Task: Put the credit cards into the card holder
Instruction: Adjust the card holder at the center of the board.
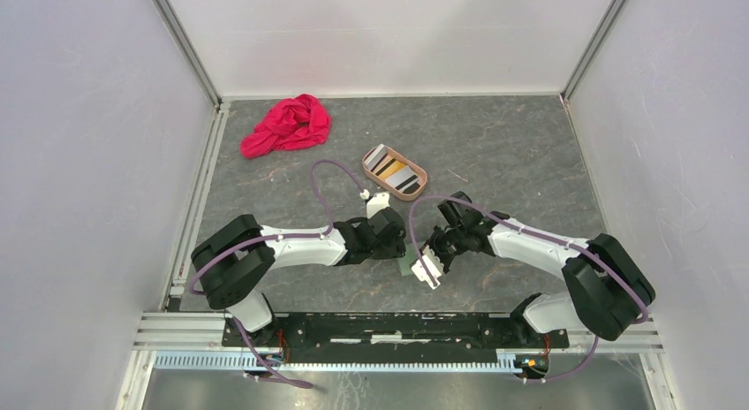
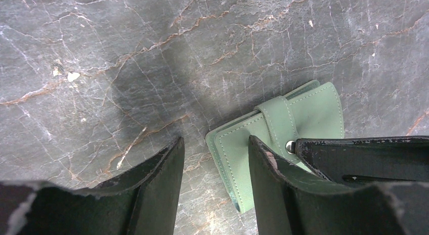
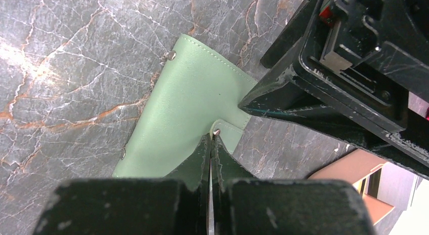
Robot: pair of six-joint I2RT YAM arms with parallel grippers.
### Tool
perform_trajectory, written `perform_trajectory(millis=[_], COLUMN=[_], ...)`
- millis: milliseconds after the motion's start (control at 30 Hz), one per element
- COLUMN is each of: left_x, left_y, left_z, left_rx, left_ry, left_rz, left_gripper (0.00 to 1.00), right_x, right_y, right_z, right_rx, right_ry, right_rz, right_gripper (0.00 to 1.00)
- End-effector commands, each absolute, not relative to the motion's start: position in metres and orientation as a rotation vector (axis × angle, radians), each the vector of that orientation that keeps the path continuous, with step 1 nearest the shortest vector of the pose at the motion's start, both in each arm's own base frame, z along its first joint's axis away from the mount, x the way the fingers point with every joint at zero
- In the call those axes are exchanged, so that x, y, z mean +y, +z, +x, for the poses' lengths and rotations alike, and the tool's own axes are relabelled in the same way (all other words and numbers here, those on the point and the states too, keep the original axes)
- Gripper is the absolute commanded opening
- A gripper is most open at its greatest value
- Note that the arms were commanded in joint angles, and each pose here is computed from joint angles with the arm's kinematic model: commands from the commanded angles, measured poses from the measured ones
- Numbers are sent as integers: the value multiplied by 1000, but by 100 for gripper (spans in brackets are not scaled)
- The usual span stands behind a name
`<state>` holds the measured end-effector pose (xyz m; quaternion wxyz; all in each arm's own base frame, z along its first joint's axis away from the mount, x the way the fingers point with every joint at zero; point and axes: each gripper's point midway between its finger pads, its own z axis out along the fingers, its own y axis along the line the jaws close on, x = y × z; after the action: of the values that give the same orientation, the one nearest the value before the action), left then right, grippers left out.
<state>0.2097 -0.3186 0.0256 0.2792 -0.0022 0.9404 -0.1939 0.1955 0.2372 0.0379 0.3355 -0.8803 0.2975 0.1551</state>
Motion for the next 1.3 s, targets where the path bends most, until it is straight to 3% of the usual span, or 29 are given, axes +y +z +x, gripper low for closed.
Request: perform_trajectory(millis=[0,600,1267], left_x=[-302,-302,-302], left_y=[-1,-1,0], left_z=[196,195,196], left_rx=[2602,2602,2600], left_ry=[-432,-433,-436], left_rz=[-16,-7,-3], left_gripper=[57,56,56], right_x=[229,242,230], right_y=[31,58,32], right_z=[191,202,200], right_rx=[793,862,879], right_ry=[387,423,386], right_rz=[-2332,-2224,-2283], right_gripper=[0,0,0])
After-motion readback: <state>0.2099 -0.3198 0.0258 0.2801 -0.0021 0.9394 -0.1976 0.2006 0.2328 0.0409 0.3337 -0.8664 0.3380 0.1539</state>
